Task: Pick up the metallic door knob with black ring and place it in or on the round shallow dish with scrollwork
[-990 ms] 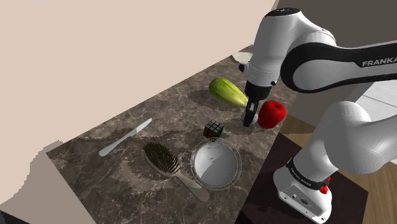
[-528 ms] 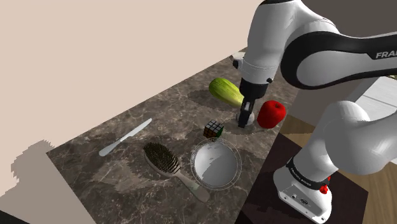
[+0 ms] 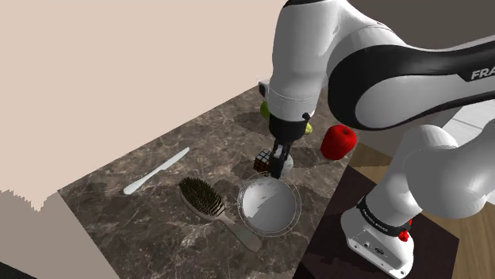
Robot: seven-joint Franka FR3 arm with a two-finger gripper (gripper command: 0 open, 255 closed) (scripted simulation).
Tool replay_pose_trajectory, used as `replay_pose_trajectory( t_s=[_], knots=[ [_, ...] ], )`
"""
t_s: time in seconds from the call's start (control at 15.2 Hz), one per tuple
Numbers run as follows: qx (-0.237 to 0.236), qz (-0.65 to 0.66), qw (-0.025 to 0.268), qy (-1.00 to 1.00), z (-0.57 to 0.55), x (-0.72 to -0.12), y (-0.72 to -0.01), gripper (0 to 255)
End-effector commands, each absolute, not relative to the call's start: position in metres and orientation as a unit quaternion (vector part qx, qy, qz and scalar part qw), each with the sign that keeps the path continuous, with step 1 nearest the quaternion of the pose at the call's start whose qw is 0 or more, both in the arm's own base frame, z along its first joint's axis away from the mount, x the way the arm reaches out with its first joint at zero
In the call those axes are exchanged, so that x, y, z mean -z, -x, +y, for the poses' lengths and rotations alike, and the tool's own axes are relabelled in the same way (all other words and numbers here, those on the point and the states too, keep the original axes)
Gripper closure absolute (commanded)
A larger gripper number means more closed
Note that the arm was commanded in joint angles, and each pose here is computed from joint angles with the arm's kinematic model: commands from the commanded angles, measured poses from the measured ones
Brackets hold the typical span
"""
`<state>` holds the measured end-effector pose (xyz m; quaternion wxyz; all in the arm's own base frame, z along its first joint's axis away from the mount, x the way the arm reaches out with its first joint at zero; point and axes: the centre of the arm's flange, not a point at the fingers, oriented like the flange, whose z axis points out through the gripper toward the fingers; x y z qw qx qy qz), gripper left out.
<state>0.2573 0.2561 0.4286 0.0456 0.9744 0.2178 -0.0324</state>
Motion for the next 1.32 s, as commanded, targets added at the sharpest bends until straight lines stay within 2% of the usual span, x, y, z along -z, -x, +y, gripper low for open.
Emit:
replay_pose_trajectory(
  t_s=[0.0,0.13,0.99,1.25],
  knots=[
    [0.033,0.217,0.045,-0.974,0.281,-0.427,-0.259,255],
    [0.033,0.217,0.045,-0.974,0.308,-0.427,-0.259,255],
    [0.033,0.217,0.045,-0.974,0.308,-0.358,-0.259,255],
    [0.033,0.217,0.045,-0.974,0.308,-0.355,-0.259,255]
  ],
)
